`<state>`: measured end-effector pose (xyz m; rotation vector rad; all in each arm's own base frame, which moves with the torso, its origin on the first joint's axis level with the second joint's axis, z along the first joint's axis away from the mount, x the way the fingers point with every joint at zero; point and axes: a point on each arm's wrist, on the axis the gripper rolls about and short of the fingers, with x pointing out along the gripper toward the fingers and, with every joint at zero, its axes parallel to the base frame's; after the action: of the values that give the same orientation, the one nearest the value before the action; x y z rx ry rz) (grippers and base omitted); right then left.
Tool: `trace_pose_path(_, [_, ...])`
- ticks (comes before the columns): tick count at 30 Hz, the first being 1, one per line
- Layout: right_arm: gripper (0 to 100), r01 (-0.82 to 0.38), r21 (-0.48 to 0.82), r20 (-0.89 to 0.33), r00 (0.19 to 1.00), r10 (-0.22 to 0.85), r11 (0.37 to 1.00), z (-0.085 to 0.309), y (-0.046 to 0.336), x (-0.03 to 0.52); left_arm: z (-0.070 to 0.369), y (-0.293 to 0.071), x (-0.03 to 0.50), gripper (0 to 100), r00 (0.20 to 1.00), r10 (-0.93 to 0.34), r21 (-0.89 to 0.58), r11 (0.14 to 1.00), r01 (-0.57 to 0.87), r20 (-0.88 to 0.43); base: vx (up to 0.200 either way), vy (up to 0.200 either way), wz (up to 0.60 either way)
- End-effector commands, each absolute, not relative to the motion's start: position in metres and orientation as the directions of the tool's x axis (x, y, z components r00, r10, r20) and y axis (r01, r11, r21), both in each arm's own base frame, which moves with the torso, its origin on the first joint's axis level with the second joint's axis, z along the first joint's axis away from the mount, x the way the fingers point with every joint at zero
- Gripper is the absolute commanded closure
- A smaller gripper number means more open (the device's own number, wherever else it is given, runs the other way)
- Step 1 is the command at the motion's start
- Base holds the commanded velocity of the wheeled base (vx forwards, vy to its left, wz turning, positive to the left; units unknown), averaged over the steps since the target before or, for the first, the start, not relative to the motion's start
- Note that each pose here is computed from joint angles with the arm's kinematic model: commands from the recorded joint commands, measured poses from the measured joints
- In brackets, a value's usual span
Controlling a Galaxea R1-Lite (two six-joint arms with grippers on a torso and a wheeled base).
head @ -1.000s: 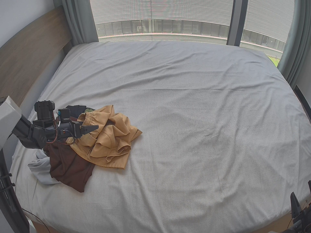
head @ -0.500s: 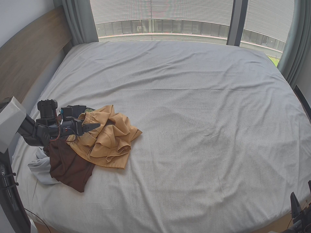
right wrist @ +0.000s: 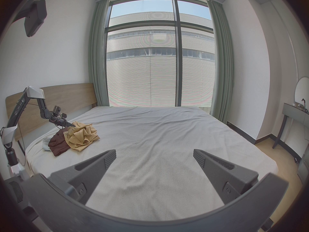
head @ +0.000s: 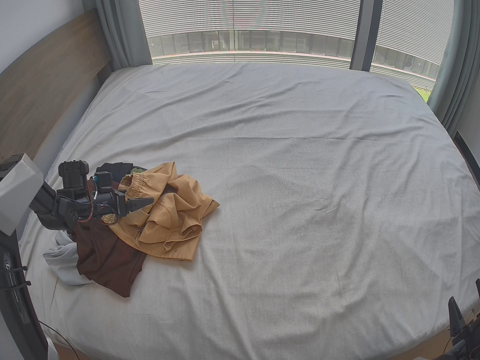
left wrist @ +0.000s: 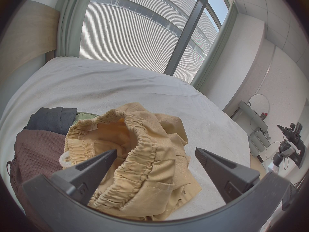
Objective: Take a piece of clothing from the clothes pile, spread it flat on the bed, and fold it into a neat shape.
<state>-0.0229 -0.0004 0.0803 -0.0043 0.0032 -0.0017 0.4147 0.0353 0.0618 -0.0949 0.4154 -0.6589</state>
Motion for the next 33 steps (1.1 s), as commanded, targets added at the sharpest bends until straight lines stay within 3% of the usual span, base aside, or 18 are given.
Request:
trace_pose_path(1, [0,0.002,-0.005,-0.002,1.000,-0.002,1.000,0.076,0.000,-0.023,0.060,0.038,0.414,0,0.714,-0.608,-0.217,0.793,0.570,-0.346,0.000,0.000,0.00])
trace_pose_path(6, [0,0.002,-0.005,-0.002,1.000,-0.002,1.000,0.076,0.000,-0.023,0.057,0.038,0.414,0,0.717,-0.608,-0.205,0.792,0.574,-0.341,0.000,0.000,0.00])
trace_pose_path(7, [0,0.002,-0.005,-0.002,1.000,-0.002,1.000,0.076,0.000,-0.023,0.057,0.038,0.414,100,0.717,-0.608,-0.200,0.792,0.577,-0.341,0.000,0.000,0.00])
trace_pose_path(33, [0,0.002,-0.005,-0.002,1.000,-0.002,1.000,0.076,0.000,-0.023,0.064,0.027,0.395,100,0.692,-0.652,-0.207,0.757,0.620,-0.309,0.000,0.000,0.00])
